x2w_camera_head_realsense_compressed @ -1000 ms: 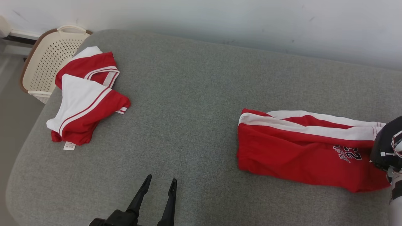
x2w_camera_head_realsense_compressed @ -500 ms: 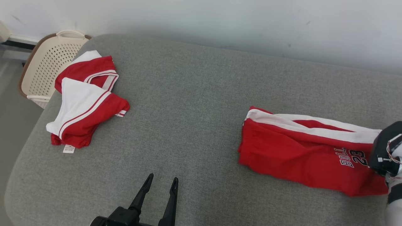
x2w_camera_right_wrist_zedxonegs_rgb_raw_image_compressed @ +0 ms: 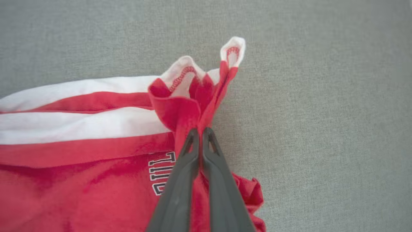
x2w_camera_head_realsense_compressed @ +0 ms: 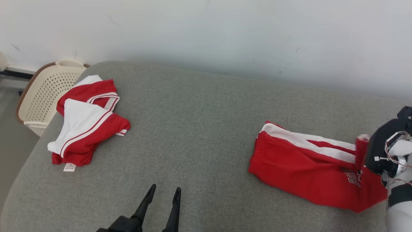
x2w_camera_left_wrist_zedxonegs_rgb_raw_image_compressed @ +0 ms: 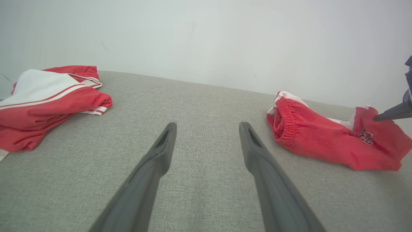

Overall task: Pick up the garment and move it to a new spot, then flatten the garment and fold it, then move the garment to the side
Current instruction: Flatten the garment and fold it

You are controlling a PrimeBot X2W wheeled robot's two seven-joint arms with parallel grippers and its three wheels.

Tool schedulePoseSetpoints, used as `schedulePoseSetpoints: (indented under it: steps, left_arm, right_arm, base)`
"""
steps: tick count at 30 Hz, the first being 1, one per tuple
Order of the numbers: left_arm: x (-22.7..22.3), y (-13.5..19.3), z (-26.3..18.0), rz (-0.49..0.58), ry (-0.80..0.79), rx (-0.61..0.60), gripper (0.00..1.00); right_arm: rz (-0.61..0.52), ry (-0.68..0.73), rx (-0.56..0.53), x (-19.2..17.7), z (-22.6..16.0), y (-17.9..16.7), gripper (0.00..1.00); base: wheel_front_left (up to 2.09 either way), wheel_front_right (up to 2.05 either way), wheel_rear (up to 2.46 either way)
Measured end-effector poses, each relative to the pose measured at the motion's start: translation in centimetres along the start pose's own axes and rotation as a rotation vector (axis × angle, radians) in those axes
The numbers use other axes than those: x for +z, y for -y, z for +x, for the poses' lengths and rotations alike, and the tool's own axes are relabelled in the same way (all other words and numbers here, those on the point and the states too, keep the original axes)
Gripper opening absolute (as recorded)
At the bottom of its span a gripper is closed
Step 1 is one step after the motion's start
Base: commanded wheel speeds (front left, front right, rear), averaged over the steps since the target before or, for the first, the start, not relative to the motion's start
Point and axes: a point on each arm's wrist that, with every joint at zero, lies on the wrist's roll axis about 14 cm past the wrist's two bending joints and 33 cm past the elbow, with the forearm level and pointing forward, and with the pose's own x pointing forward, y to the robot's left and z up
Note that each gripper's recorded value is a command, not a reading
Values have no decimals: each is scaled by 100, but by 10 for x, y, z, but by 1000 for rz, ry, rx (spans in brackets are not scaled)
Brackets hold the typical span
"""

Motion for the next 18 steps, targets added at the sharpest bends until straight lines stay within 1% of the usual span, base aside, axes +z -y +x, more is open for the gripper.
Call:
schedulePoseSetpoints:
  steps: [4, 9, 10, 14, 18]
  left_arm:
    - [2, 5, -5, -15, 12, -10, 100]
    - [5, 5, -12, -27, 27, 2, 100]
    - [6, 2, -15, -26, 30, 12, 100]
    - [7, -3, -21, -27, 35, 34, 100]
    - [8, -8, -28, -31, 40, 55, 100]
  right_arm:
    - [-9, 56, 80, 16, -18, -24, 0]
    - [-41, 91, 218, 27, -35, -77, 0]
    - [-43, 100, 278, 30, -39, -98, 0]
    - [-54, 98, 358, 29, -41, -131, 0]
    - [-96, 65, 421, 19, -37, -163, 0]
  base:
    - [0, 0, 0]
    - [0, 0, 0]
    - [0, 0, 0]
    - [0, 0, 0]
    - [0, 0, 0]
